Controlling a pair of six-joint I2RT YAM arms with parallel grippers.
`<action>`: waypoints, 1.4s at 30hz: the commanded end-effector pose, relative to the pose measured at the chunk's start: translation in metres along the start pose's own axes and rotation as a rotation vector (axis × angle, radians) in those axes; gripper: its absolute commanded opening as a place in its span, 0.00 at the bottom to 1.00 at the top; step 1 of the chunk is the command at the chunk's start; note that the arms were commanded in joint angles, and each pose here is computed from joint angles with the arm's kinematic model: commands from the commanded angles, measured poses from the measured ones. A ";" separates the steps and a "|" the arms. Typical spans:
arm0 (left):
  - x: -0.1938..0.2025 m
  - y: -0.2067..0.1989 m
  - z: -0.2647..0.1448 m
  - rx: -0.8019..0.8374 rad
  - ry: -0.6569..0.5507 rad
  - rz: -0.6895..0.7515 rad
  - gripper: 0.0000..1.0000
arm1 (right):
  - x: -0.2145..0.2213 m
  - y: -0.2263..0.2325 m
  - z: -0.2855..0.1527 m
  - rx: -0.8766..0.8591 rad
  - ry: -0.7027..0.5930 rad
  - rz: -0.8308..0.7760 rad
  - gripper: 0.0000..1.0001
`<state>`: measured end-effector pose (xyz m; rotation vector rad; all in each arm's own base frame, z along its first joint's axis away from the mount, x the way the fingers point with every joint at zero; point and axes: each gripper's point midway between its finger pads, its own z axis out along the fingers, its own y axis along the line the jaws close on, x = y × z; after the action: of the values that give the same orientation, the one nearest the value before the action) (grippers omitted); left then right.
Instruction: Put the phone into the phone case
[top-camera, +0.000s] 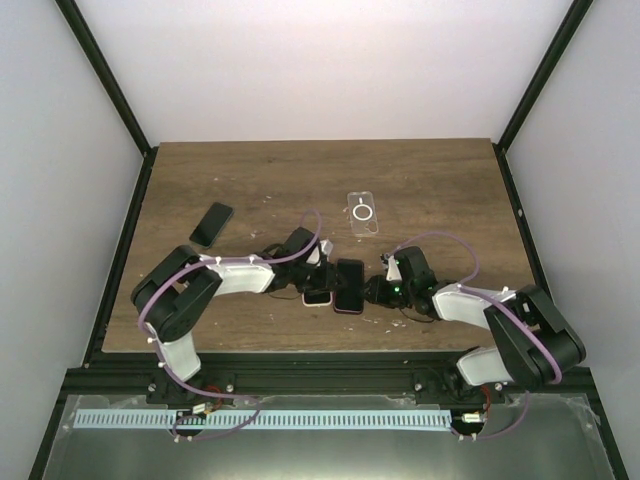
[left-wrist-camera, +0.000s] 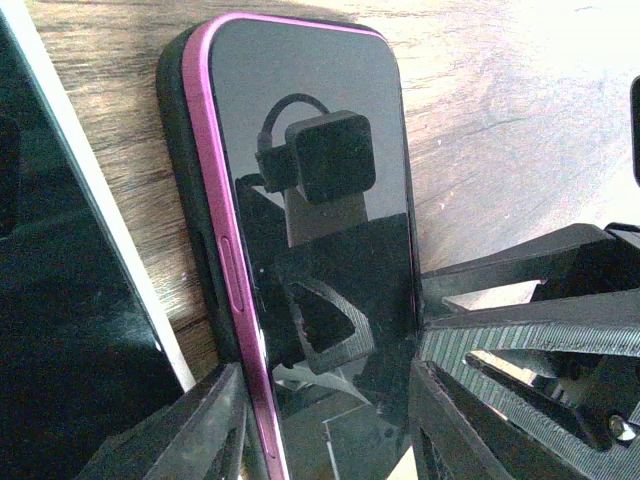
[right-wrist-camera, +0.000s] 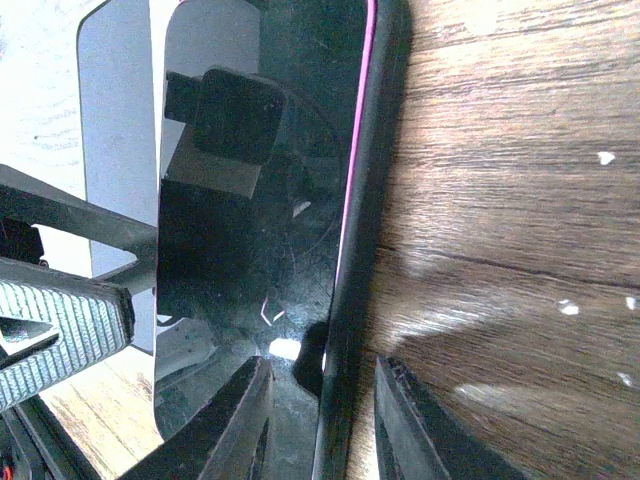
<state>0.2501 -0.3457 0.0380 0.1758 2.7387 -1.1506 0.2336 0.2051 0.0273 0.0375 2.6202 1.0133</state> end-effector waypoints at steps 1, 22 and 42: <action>0.025 0.046 -0.003 -0.168 0.046 -0.039 0.48 | 0.002 -0.006 -0.003 0.031 -0.001 0.013 0.29; 0.026 0.023 0.002 0.028 0.076 -0.041 0.28 | -0.009 0.016 0.013 -0.119 -0.007 0.093 0.36; 0.038 0.032 -0.004 0.020 0.085 -0.020 0.25 | -0.016 0.071 -0.005 -0.426 0.008 0.113 0.38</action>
<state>0.2348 -0.3275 0.0271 0.1623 2.7489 -1.2402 0.2466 0.2268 0.0485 0.2463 2.4754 1.3724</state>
